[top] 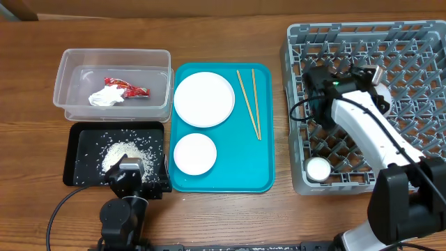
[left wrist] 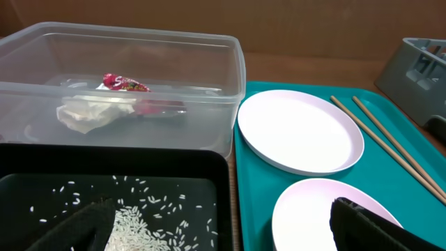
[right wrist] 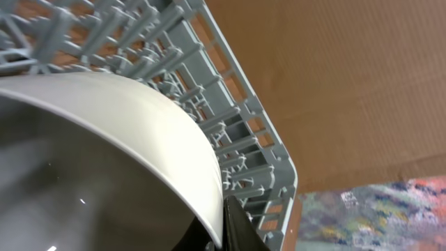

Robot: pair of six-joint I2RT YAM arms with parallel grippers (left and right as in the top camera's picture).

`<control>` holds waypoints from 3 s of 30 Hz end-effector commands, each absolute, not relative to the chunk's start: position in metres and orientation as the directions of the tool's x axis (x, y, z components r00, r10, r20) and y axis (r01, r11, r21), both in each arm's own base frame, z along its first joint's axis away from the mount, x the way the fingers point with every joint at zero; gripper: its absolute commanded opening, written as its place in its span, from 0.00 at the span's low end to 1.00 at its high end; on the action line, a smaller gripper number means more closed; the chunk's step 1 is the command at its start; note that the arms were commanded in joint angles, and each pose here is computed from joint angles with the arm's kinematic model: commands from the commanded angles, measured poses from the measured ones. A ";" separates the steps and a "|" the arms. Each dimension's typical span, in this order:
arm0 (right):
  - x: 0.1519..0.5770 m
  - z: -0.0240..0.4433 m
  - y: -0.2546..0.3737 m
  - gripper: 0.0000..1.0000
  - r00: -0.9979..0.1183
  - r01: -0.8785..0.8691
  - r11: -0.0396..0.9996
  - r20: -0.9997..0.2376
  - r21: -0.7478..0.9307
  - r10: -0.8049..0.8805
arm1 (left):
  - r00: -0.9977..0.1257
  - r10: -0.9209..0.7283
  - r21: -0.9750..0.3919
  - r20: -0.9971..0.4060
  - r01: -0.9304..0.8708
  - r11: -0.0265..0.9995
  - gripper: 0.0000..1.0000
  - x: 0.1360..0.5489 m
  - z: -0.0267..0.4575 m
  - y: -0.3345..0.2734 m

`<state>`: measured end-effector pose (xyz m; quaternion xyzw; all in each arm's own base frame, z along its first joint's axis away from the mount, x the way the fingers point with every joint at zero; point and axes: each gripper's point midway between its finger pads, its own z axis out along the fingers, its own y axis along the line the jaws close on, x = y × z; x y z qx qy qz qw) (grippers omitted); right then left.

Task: Sort waste into correct bins and load items into the dishwasher
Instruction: 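Reach the right gripper to the small pink bowl and grasp it, then carry the pink bowl into the dish rack and release it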

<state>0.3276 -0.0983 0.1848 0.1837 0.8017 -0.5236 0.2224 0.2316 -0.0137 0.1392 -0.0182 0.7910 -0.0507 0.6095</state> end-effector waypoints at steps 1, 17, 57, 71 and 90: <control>0.324 0.187 -0.116 0.04 -0.811 0.573 0.351 -0.574 -0.741 0.111 | -0.249 -0.108 -0.113 -0.963 0.008 0.994 1.00 0.232 0.139 -0.009; 0.332 0.159 -0.099 0.04 -0.849 0.511 0.409 -0.518 -0.756 0.105 | -0.249 -0.108 -0.113 -0.963 0.008 0.994 1.00 0.232 0.139 -0.009; 0.252 0.172 0.282 0.58 -0.965 -0.235 0.885 -0.202 0.401 -0.165 | -0.249 -0.108 -0.113 -0.963 0.008 0.994 1.00 0.232 0.139 -0.009; 0.269 0.038 0.302 0.46 -0.983 -0.097 0.969 -0.175 0.227 -0.057 | -0.249 -0.108 -0.113 -0.962 0.008 0.994 1.00 0.232 0.138 -0.009; 0.318 0.168 0.199 0.04 -0.802 0.092 0.995 -0.589 0.044 0.100 | -0.249 -0.108 -0.113 -0.963 0.008 0.994 1.00 0.232 0.139 -0.009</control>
